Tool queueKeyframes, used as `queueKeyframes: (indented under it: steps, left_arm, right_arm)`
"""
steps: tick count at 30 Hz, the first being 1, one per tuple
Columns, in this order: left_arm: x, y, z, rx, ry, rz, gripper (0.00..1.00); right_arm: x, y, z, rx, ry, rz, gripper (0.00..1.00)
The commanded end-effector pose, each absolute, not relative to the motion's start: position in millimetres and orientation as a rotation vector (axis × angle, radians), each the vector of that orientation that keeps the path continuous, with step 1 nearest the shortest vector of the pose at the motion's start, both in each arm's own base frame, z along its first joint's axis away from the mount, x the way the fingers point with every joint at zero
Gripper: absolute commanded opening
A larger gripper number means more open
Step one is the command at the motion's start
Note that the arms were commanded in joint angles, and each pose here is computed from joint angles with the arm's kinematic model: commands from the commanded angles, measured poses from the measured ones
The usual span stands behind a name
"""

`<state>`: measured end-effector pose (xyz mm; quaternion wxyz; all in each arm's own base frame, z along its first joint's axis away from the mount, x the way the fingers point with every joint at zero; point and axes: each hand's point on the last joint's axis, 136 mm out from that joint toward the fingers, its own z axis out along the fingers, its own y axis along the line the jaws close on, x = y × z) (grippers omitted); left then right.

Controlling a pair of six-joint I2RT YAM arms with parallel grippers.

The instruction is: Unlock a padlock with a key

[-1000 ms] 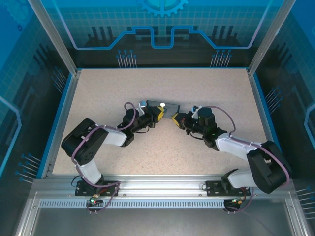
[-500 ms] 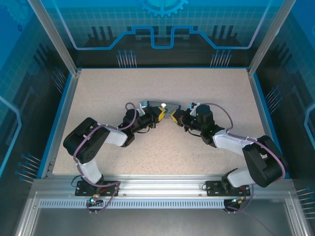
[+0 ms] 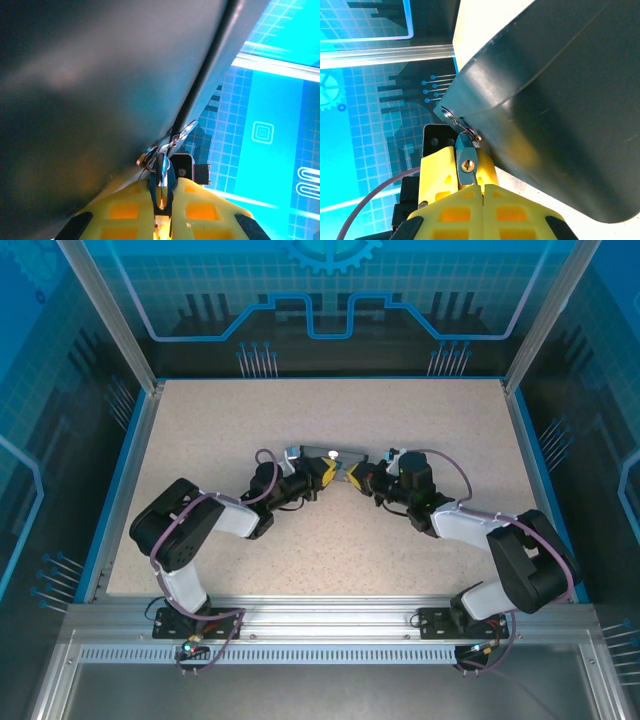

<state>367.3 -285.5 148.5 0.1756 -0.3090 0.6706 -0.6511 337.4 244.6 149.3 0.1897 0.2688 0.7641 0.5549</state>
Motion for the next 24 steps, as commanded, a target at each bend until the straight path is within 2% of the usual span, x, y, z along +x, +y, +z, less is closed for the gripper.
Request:
queueKeyframes:
  steps: [1, 24]
  left_arm:
    - [368, -290, 176, -0.779, 1.810, -1.932, 0.00]
    - [369, -291, 176, -0.779, 1.812, -1.934, 0.00]
  right_arm:
    - [348, 245, 165, 0.708, 2.103, 1.573, 0.00]
    - [346, 244, 149, 0.735, 2.133, 1.552, 0.00]
